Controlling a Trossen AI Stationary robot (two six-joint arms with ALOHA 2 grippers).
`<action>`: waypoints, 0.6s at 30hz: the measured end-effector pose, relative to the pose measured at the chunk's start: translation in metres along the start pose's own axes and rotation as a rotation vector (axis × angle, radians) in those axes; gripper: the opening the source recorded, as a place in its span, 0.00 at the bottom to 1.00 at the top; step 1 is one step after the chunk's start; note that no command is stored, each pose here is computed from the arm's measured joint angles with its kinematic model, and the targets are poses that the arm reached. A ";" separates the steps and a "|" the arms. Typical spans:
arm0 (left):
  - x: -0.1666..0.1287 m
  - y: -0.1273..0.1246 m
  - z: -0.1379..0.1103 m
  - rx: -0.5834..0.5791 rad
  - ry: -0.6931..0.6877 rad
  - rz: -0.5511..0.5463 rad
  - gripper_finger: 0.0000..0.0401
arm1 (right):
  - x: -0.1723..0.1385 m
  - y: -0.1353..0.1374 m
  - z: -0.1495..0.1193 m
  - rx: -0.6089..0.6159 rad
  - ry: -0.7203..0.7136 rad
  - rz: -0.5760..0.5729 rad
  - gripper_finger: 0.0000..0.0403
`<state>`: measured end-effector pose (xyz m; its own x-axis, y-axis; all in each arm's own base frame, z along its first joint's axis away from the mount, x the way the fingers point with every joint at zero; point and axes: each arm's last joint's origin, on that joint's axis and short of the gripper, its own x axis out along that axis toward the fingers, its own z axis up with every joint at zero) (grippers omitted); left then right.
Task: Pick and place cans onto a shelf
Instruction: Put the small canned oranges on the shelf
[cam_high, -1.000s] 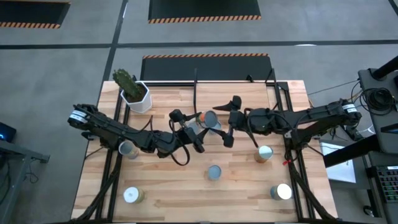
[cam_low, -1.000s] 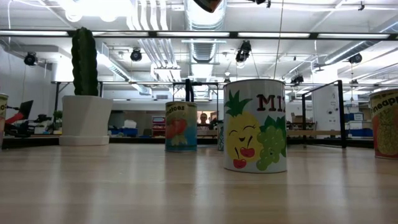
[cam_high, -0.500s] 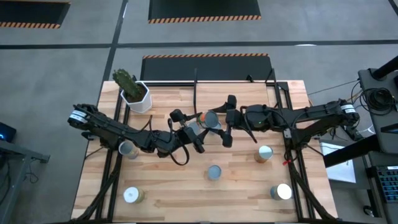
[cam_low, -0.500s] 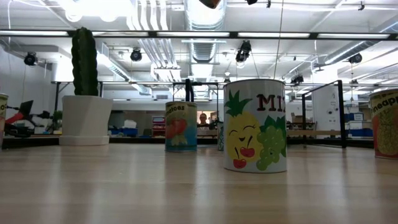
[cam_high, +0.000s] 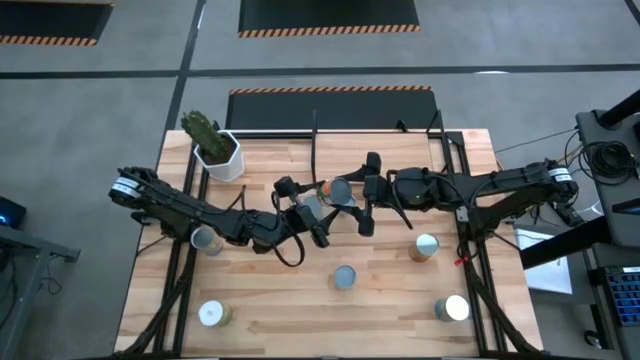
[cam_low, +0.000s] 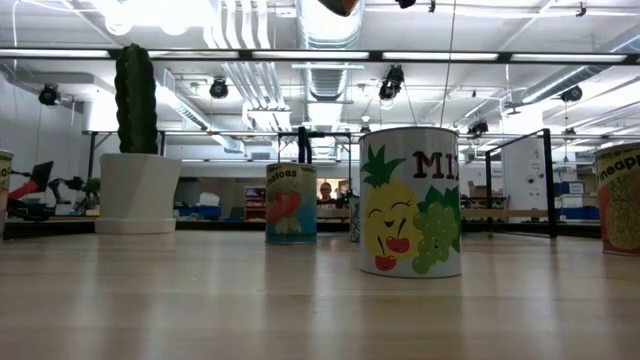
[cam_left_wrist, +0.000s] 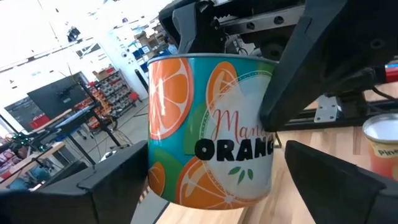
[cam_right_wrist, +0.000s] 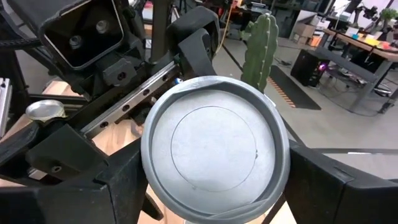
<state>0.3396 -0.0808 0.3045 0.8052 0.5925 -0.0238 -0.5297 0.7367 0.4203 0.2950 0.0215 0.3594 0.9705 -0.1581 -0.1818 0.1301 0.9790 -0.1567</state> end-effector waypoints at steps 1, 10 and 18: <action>0.000 0.001 0.000 0.005 0.004 -0.002 0.89 | 0.000 0.000 0.000 -0.002 0.006 -0.001 0.71; -0.016 0.016 0.007 0.057 0.037 -0.034 0.89 | -0.010 -0.018 0.014 -0.036 0.183 -0.025 0.71; -0.039 0.039 0.005 0.023 0.017 -0.048 0.90 | -0.011 -0.060 -0.004 -0.095 0.410 -0.015 0.71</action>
<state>0.2887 -0.0767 0.3262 0.8251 0.5619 -0.0598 -0.4837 0.7570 0.4392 0.2754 -0.0364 0.3669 0.8054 -0.2292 -0.5467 0.1060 0.9630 -0.2476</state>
